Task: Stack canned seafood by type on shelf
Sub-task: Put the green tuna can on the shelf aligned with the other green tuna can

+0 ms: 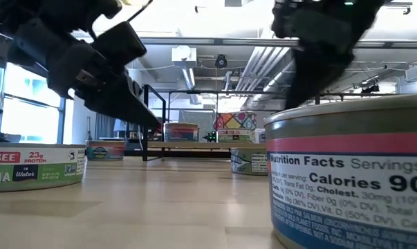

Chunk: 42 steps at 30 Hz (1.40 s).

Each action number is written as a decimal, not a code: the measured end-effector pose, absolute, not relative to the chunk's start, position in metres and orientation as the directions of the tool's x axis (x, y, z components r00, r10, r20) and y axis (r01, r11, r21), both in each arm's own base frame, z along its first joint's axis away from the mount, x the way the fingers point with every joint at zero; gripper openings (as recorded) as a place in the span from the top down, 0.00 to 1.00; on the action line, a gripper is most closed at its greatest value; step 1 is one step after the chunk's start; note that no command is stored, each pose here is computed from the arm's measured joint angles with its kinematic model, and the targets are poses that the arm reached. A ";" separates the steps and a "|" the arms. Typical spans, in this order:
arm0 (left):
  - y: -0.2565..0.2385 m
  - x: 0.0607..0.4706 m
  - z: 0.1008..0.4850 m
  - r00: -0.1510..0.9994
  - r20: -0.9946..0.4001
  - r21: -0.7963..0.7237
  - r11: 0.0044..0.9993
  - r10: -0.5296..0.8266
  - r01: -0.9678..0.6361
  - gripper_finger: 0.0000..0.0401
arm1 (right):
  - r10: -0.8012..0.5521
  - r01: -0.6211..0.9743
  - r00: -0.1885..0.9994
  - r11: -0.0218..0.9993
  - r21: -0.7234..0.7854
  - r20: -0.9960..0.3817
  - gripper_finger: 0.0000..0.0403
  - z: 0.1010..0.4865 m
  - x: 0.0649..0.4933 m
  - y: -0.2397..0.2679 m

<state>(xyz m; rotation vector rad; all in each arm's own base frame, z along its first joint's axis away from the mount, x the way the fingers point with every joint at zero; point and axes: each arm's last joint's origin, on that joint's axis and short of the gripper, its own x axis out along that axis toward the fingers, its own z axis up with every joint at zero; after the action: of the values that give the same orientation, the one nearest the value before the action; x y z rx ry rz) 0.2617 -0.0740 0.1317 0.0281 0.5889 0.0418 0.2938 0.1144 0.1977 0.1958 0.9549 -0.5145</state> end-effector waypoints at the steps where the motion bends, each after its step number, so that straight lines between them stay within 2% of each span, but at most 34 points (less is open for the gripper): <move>1: -0.074 0.264 0.130 0.824 -0.565 0.035 0.999 0.039 -0.024 1.00 | -0.335 0.506 0.438 0.859 -0.079 -0.834 0.78 0.197 0.288 0.116; 3: -0.073 0.271 0.127 0.817 -0.576 0.022 1.000 0.023 -0.013 1.00 | -0.347 0.508 0.375 0.852 -0.122 -0.859 0.64 0.195 0.278 0.121; 5: -0.072 0.277 0.123 0.807 -0.590 0.017 1.000 0.017 -0.009 1.00 | -0.358 0.495 0.364 0.856 -0.147 -0.860 0.50 0.189 0.273 0.126; 10: -0.069 0.296 0.115 0.792 -0.610 0.005 1.000 0.015 -0.015 1.00 | -0.352 0.426 0.448 0.892 -0.150 -0.822 0.18 0.156 0.271 0.129; 14: -0.064 0.311 0.109 0.782 -0.623 0.003 1.000 0.005 -0.004 1.00 | -0.320 0.411 0.515 0.906 -0.099 -0.795 0.03 0.136 0.278 0.120; 21: -0.053 0.338 0.103 0.782 -0.623 0.044 0.999 0.028 -0.001 1.00 | -0.336 0.423 0.570 0.902 -0.083 -0.749 0.03 0.126 0.290 0.096; 25: -0.042 0.352 0.102 0.784 -0.618 0.062 0.998 0.054 -0.021 1.00 | -0.308 0.362 0.608 0.928 -0.090 -0.731 0.02 0.125 0.300 0.088; 34: -0.040 0.363 0.098 0.782 -0.623 0.072 0.997 0.038 0.009 1.00 | -0.291 0.314 0.613 0.943 -0.112 -0.734 0.02 0.119 0.310 0.072; 37: -0.045 0.362 0.100 0.782 -0.623 0.089 0.995 0.026 0.037 1.00 | -0.282 0.309 0.626 0.946 -0.100 -0.727 0.06 0.119 0.311 0.075; 42: -0.055 0.359 0.109 0.770 -0.638 0.098 0.993 0.013 0.064 1.00 | -0.269 0.334 0.626 0.941 -0.059 -0.732 0.17 0.119 0.309 0.082</move>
<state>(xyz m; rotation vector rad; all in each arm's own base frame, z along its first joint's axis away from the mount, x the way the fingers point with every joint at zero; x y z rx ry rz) 0.3586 -0.0545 0.1088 0.1162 0.6918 -0.0276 0.3088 0.0820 0.1188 0.0849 0.8244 -0.3460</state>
